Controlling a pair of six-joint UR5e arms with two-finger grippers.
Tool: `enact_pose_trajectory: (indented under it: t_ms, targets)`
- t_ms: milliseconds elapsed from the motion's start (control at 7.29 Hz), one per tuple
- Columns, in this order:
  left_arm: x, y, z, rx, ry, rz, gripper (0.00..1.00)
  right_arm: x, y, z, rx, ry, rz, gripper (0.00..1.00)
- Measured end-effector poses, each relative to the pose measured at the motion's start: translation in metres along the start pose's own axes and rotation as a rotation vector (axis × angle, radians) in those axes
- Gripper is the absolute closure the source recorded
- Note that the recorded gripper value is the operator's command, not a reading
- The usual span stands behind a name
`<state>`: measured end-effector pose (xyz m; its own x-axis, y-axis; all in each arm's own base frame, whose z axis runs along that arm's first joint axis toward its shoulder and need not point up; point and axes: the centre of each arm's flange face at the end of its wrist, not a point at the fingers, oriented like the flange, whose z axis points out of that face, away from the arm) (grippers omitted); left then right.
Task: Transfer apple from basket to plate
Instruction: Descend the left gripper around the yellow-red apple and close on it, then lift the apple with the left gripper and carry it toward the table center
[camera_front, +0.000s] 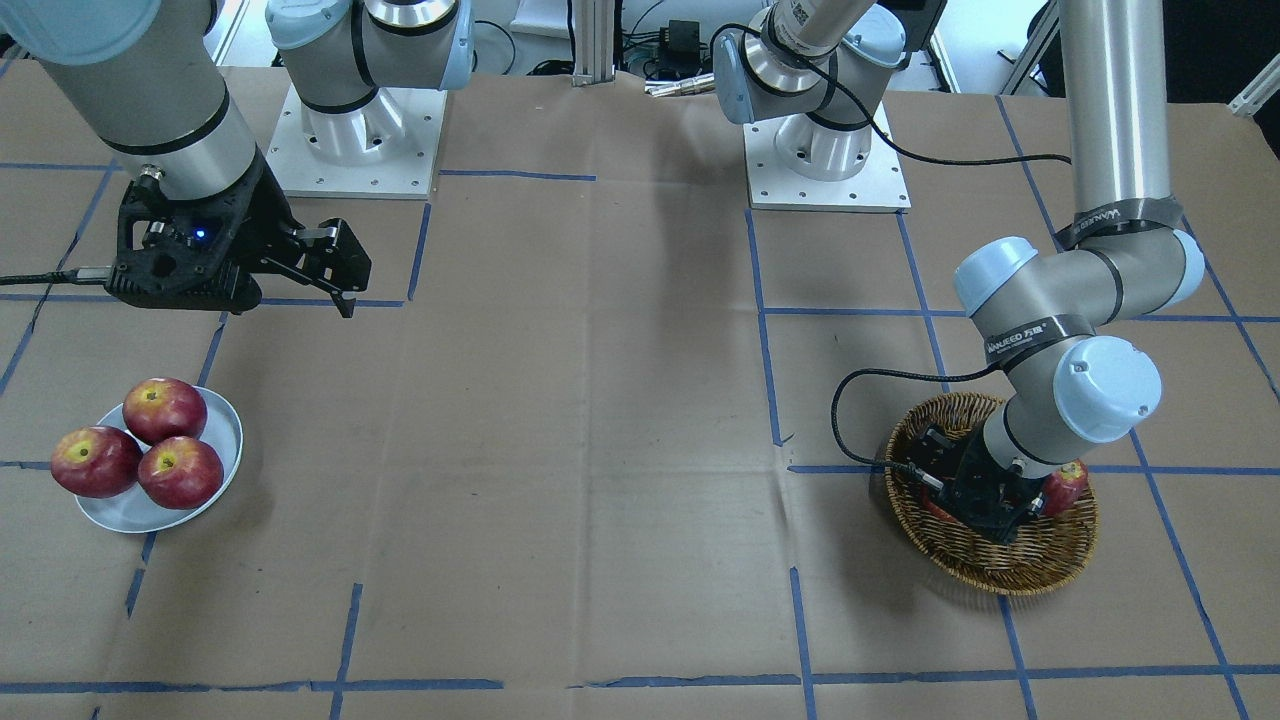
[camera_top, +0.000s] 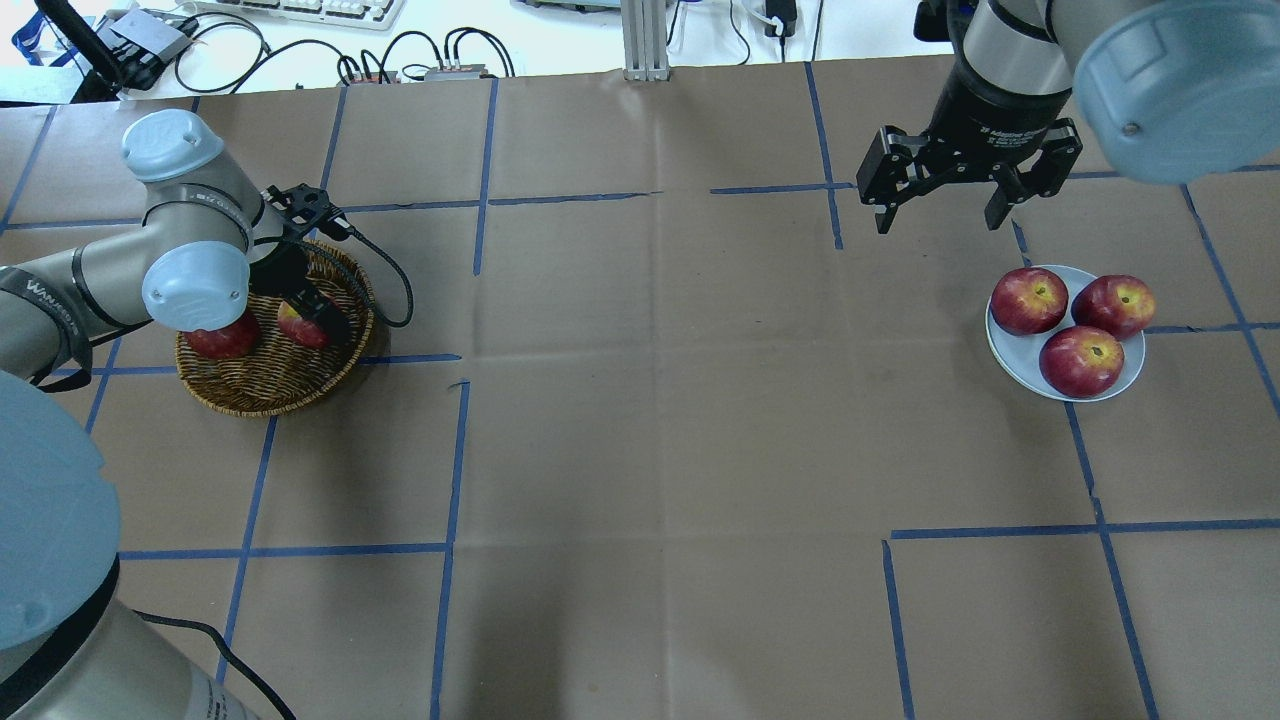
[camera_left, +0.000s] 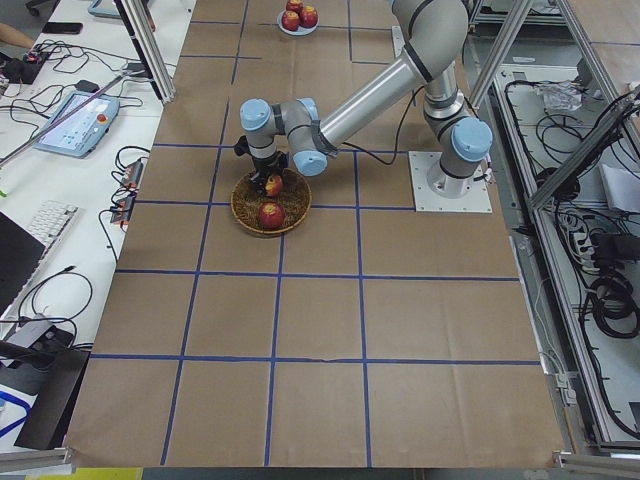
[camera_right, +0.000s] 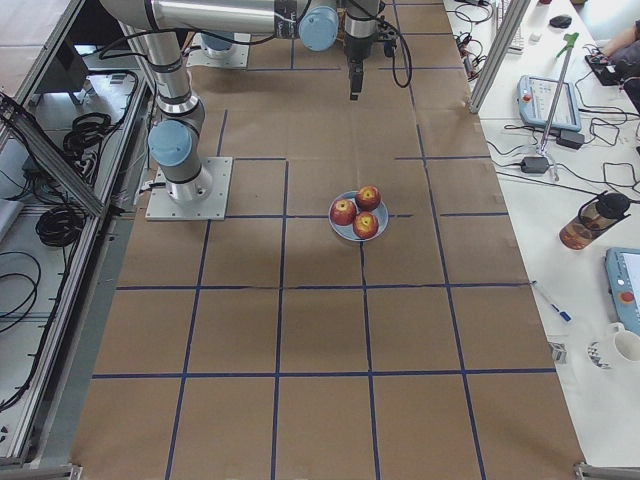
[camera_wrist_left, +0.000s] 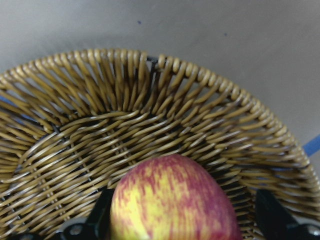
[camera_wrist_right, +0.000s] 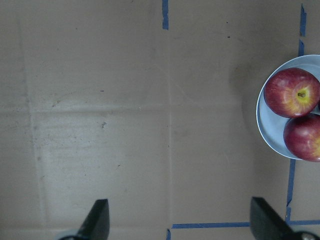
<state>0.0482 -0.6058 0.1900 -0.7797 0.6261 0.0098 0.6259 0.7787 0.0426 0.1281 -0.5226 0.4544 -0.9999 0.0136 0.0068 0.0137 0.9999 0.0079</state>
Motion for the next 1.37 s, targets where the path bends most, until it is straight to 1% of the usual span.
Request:
enact_pose_trajectory:
  t_ms: [274,411,548,685,823,960,1234,1371]
  targets:
    - [-0.003,-0.002,-0.018,0.020,-0.028,-0.023,0.39,0.000,0.000,0.000,0.000,0.000,-0.001,0.00]
    - [0.003,-0.004,-0.033,0.033,-0.043,-0.067,0.39,0.000,0.000,0.000,0.000,-0.001,-0.001,0.00]
    - [0.015,-0.008,-0.049,0.046,-0.047,-0.133,0.39,0.000,0.000,0.000,-0.001,-0.001,-0.002,0.00]
    - [0.039,-0.019,-0.065,0.057,-0.041,-0.207,0.39,0.000,0.000,0.000,0.000,-0.001,-0.002,0.00]
    - [0.079,-0.042,-0.082,0.072,-0.036,-0.280,0.39,0.000,0.001,-0.001,0.000,-0.001,-0.003,0.00]
    - [0.128,-0.072,-0.092,0.080,-0.031,-0.351,0.39,0.000,0.001,-0.001,0.001,-0.001,-0.003,0.00]
    - [0.215,-0.127,-0.096,0.096,-0.022,-0.456,0.38,0.000,0.001,-0.001,0.001,-0.001,-0.002,0.00]
    - [0.252,-0.158,-0.092,0.099,-0.017,-0.479,0.38,0.001,0.000,-0.001,0.001,-0.001,-0.002,0.00]
